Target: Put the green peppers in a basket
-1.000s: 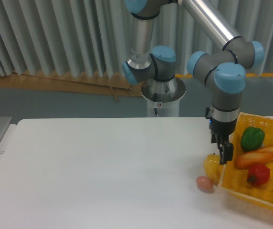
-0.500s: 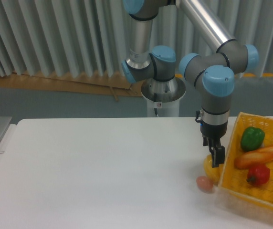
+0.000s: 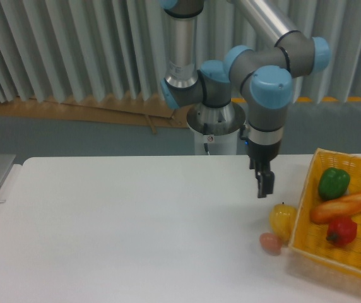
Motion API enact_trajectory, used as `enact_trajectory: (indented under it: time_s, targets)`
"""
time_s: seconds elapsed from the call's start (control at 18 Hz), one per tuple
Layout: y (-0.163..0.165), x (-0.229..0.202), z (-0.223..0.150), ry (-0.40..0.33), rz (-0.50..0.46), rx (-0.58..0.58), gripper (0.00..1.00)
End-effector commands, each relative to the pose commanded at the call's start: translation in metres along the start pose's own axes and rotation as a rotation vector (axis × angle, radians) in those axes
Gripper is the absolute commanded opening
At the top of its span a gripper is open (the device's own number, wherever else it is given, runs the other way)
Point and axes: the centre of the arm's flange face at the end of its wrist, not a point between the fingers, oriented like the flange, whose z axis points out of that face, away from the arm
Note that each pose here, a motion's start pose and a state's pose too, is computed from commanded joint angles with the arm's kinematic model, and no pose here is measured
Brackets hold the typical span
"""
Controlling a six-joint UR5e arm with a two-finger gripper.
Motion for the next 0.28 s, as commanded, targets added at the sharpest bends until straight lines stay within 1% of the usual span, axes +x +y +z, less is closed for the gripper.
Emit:
enact_trajectory:
  time_s: [0.28]
  targets:
    - [-0.0065,0.0022,0.0027,0.005,0.008,-0.001,1.0]
